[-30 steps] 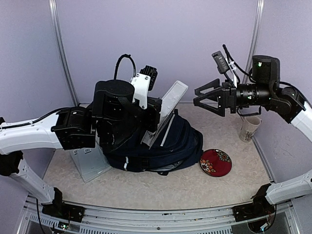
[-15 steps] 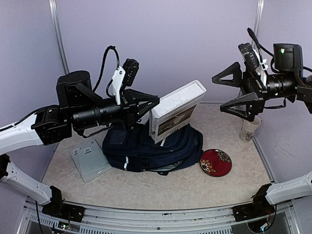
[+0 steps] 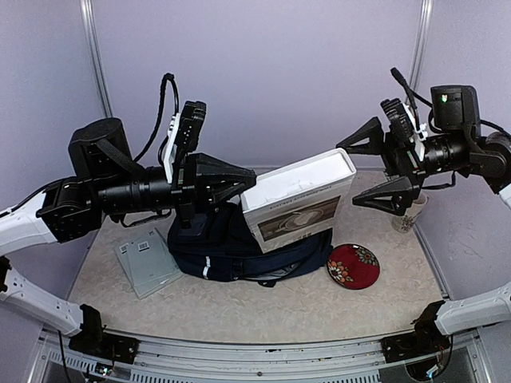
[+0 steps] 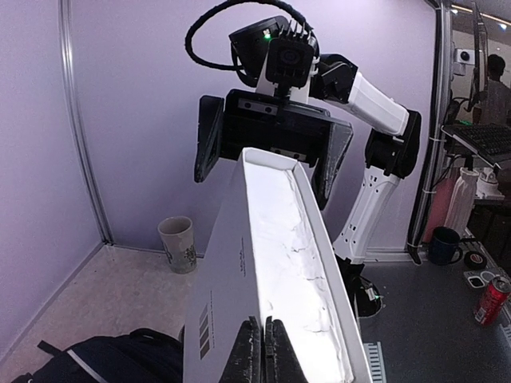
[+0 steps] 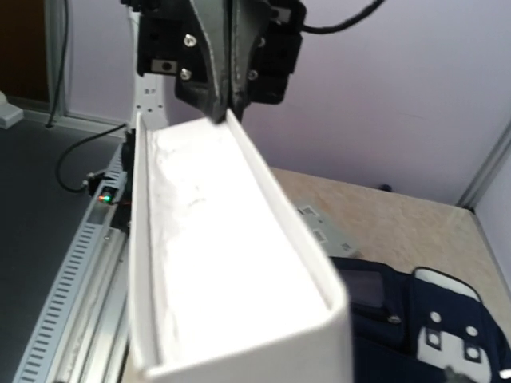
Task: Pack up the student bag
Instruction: Pass from the left arm to the right, then pick up the largest pocket of the bag from the student bag.
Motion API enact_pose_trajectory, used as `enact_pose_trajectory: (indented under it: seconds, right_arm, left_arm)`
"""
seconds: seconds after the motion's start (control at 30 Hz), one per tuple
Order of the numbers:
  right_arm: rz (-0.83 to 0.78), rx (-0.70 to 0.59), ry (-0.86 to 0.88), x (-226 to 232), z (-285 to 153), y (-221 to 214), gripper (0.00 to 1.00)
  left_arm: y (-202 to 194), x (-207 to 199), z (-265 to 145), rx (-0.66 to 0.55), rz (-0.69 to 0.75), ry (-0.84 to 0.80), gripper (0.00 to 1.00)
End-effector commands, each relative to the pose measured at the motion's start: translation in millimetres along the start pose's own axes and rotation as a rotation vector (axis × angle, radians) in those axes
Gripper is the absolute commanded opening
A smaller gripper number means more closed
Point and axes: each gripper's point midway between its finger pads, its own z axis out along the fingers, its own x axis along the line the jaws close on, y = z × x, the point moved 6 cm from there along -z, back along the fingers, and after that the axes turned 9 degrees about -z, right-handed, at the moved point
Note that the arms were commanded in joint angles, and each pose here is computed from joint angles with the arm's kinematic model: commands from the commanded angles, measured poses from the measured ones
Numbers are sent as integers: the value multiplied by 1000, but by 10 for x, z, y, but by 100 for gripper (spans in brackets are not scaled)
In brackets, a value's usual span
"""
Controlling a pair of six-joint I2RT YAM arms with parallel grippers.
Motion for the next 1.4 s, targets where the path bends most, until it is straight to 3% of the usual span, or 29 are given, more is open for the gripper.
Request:
enact_pose_trajectory:
  seconds: [0.0, 0.17, 0.47, 0.6, 0.73, 0.77, 0.87, 0.9, 1.03, 1.13, 1.37]
  right_arm:
    - [0, -50, 29, 11, 56, -50, 100]
    - [39, -106, 76, -20, 148, -58, 93]
    - [101, -144, 172, 78, 236, -186, 45]
    - [131, -184, 114, 80, 227, -211, 26]
    - [156, -193, 72, 59, 241, -260, 24]
    - [175, -181, 52, 41, 244, -277, 23]
    - [277, -106, -61, -72, 244, -408, 21]
    - [322, -75, -109, -121, 230, -470, 20]
    - [519, 51, -346, -336, 110, -836, 16]
    - [651, 93, -511, -461, -89, -1084, 14]
    - [832, -5, -779, -546, -606, -1406, 4]
  left_arm:
    - [132, -140, -44, -74, 22, -85, 0]
    - [137, -164, 42, -77, 16, -98, 0]
    - [202, -141, 35, -104, 6, -79, 0]
    - [141, -53, 63, -112, -5, -24, 0]
    - [96, 84, 142, -107, -31, 38, 0]
    - [89, 141, 157, -106, -40, 69, 15]
    - [88, 345, 160, -108, -57, 214, 85]
    - [88, 412, 148, -104, -51, 266, 95]
    - [22, 670, 125, -66, -19, 484, 99]
    - [-177, 777, 290, 56, -4, 542, 99]
    - [-928, 659, 813, 348, 110, 517, 99]
